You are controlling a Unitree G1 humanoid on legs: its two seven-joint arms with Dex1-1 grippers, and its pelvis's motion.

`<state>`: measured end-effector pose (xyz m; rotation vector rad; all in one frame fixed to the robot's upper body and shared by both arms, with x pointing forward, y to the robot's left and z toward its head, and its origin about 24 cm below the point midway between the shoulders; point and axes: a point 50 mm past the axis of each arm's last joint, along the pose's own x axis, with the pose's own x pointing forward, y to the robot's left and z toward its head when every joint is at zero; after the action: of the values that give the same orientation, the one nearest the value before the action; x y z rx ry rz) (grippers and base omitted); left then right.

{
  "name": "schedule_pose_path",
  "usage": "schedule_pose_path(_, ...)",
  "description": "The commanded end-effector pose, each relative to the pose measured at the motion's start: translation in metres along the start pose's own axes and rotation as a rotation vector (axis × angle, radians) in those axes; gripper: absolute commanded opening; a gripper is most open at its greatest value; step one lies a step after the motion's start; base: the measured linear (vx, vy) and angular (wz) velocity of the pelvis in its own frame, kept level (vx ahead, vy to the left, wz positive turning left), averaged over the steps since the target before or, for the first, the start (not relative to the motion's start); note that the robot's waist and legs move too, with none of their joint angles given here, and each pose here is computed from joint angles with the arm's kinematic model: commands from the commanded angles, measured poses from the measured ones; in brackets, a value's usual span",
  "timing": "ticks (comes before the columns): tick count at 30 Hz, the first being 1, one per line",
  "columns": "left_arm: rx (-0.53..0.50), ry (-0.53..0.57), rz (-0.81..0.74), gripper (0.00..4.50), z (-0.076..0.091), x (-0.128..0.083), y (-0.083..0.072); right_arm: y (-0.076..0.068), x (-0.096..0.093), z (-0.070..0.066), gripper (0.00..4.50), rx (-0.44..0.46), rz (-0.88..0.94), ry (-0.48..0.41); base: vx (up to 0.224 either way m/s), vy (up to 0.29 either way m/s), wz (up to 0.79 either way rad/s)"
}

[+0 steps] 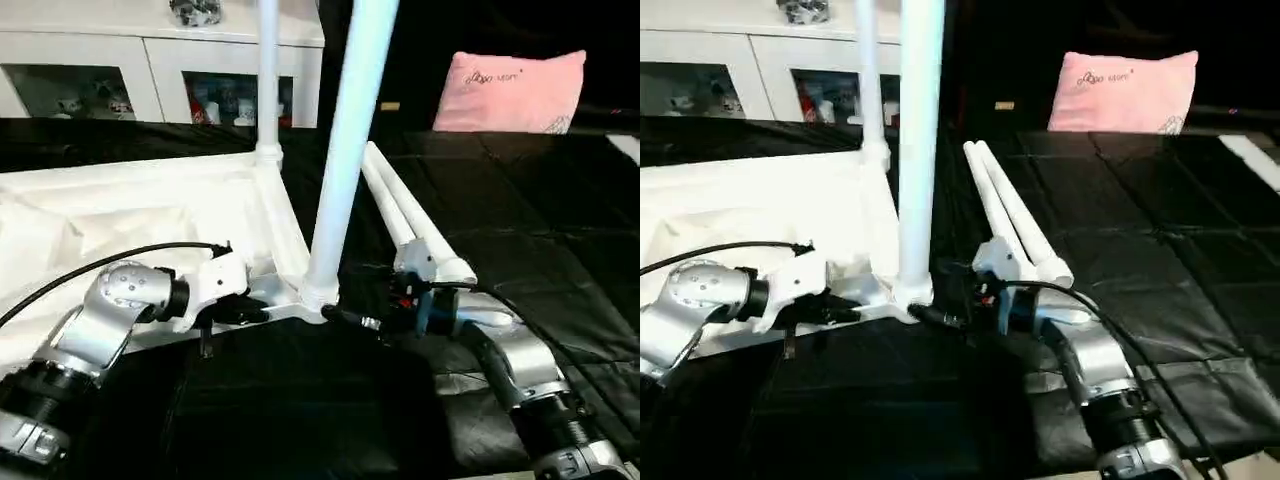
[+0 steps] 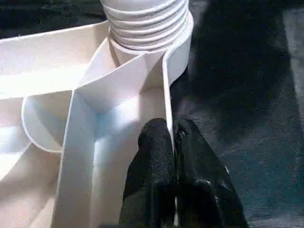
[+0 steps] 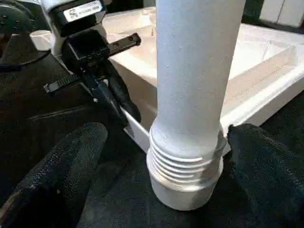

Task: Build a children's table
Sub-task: Rotate leg to tighten

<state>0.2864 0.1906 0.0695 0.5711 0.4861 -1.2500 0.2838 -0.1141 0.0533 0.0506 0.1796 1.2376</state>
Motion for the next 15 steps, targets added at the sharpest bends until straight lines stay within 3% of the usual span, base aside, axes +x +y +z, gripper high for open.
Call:
schedule_pose_path(1,0.012,0.021,-0.073,0.0,0.0,0.009,-0.006,-0.005,-0.005,0.008,4.45,-0.025,0.007,-0.01,0.0,0.0,0.0)
schedule_pose_path(7,0.062,0.042,-0.127,0.0,0.004,0.009,-0.002,-0.017,-0.007,0.013,4.45,-0.076,-0.023,0.014,0.0,0.0,0.0)
schedule_pose_path(15,0.079,0.095,-0.13,0.0,-0.001,0.006,-0.001,-0.014,0.002,0.007,4.45,-0.066,0.02,0.043,0.0,0.0,0.0)
